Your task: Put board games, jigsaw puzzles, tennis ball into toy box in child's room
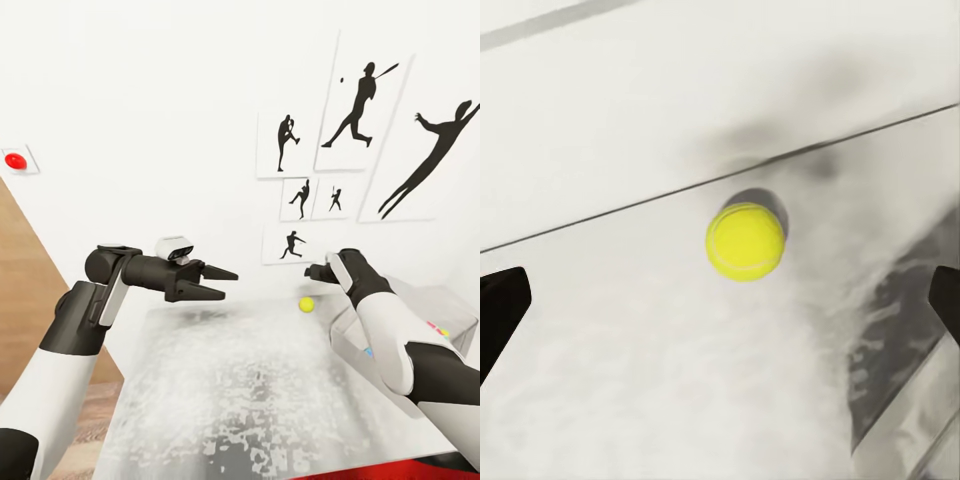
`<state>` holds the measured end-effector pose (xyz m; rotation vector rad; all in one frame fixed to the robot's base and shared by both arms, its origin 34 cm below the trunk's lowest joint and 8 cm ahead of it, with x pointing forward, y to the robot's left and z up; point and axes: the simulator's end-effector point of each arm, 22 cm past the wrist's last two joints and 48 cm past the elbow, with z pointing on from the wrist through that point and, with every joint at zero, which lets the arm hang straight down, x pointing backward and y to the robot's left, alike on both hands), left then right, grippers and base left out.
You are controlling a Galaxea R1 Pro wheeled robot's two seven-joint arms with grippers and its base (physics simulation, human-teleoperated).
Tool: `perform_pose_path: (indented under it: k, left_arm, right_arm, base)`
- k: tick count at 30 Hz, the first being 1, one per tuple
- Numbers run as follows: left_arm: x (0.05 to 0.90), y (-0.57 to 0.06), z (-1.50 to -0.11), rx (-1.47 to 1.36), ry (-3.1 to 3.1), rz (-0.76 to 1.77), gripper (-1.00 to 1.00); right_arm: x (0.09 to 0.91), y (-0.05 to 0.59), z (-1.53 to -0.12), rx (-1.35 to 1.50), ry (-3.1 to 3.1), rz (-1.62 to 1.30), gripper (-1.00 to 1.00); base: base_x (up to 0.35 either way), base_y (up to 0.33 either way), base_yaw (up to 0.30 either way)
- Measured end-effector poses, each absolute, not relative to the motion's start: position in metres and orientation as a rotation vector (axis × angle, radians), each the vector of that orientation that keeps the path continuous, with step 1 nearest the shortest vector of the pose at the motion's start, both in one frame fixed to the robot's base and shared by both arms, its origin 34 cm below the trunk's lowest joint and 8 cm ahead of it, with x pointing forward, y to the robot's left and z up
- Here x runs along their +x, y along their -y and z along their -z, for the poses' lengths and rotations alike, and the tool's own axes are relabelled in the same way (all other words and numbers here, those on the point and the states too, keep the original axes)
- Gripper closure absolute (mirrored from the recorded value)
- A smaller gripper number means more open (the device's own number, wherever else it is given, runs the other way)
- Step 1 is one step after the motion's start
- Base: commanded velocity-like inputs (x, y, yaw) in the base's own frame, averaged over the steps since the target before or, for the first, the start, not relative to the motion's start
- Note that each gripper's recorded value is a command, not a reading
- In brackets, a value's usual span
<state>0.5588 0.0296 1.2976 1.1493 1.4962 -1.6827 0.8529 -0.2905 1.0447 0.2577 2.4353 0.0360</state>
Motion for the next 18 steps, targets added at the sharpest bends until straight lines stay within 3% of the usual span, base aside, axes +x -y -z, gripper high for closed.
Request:
perform_pose_path:
  k: [18]
  left_arm:
    - [0.568,-0.031,-1.284,1.126,-1.515,1.704,-1.00]
  right_arm:
    - [0.854,0.292,-1.023,0.260,-2.464,-0.029,-1.00]
  base:
    - [0.000,0.000,0.000]
